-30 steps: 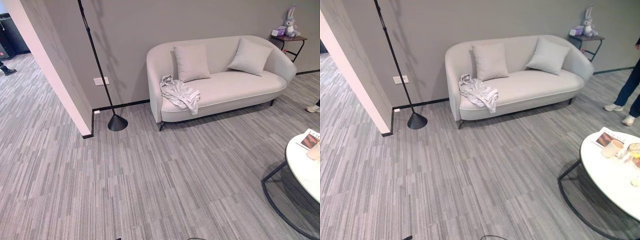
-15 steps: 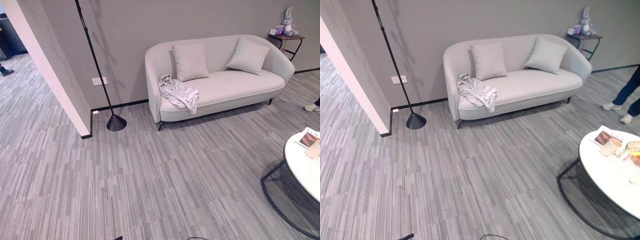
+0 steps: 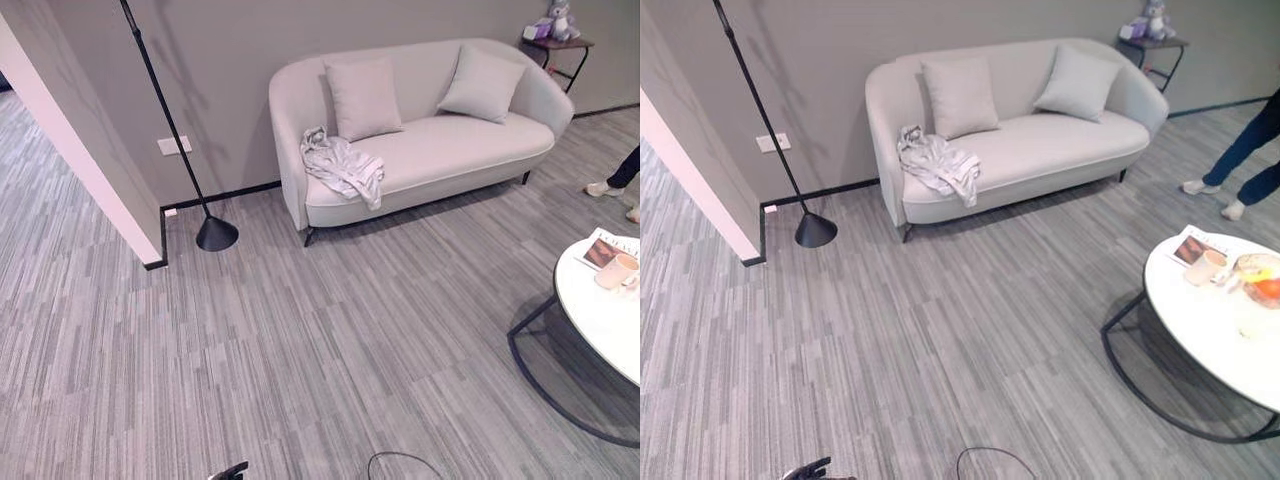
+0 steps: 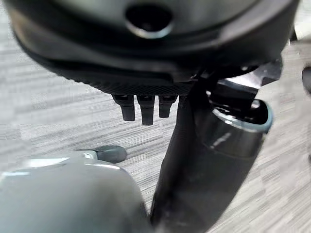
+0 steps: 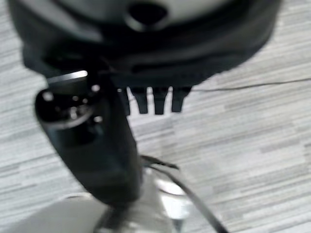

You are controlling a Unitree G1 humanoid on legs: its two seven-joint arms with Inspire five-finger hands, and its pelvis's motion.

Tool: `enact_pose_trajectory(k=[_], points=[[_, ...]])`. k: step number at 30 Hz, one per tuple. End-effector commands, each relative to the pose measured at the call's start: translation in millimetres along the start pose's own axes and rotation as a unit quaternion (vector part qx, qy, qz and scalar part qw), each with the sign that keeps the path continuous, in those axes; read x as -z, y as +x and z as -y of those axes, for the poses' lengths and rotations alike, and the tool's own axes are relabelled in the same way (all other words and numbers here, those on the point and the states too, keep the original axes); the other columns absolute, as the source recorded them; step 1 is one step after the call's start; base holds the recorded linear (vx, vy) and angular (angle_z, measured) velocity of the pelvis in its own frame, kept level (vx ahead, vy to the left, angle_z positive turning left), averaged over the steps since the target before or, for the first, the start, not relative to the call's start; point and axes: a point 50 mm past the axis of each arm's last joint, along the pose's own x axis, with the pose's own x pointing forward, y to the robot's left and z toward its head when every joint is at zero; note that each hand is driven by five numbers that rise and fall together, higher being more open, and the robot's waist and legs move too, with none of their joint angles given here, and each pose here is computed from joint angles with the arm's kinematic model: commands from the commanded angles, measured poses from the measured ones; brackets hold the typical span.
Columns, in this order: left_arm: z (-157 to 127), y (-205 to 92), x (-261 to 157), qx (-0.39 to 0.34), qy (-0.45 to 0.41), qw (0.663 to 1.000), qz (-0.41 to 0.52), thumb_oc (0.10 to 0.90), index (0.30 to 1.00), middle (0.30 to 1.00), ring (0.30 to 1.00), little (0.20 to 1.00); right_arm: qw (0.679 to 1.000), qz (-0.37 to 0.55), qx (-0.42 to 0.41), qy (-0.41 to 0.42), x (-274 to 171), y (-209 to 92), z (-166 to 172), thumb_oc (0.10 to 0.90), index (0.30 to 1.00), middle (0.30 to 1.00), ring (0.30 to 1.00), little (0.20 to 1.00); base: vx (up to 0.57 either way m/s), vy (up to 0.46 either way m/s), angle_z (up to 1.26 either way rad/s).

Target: Hang the clothes on the sofa on the clothes rack.

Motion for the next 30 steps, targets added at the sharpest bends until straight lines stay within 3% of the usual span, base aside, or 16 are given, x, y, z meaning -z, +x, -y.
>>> enact_pose_trajectory(k=[1, 11, 19, 22, 30], points=[[17.4, 0.2, 2.5, 0.032, 0.008, 0.999, 0.007, 0.8, 0.9, 0.9, 0.9, 0.9, 1.0, -0.012, -0.019, -0.011, 6.1, -0.4, -6.3, 0.8, 0.9, 0.9, 0.9, 0.9, -0.04, 0.187, -0.11], [12.1, 0.4, 2.1, 0.025, 0.008, 1.0, 0.003, 0.8, 0.9, 0.9, 0.9, 0.9, 0.995, -0.027, -0.007, 0.093, 24.1, -2.9, -5.1, 0.8, 0.9, 0.9, 0.9, 0.9, 0.2, -0.08, -0.11], [6.6, -1.4, 7.8, 0.01, 0.009, 1.0, -0.002, 0.8, 0.9, 0.9, 0.9, 0.9, 0.993, -0.061, -0.014, 0.098, 49.7, -7.5, -11.3, 0.8, 0.9, 0.9, 0.9, 0.9, 0.35, -0.238, -0.04], [13.2, -0.6, 5.2, 0.012, -0.007, 1.0, 0.008, 0.8, 0.9, 0.9, 0.9, 0.9, 0.994, -0.041, 0.0, 0.1, 40.7, -6.0, -3.5, 0.8, 0.9, 0.9, 0.9, 0.9, 0.25, -0.299, 0.09], [26.3, 5.4, -37.2, 0.037, 0.092, 0.992, 0.077, 0.8, 0.9, 0.9, 0.9, 0.9, 0.996, 0.07, 0.028, 0.039, -28.3, -1.2, 20.7, 0.8, 0.9, 0.9, 0.9, 0.9, 0.34, -0.398, -0.18]])
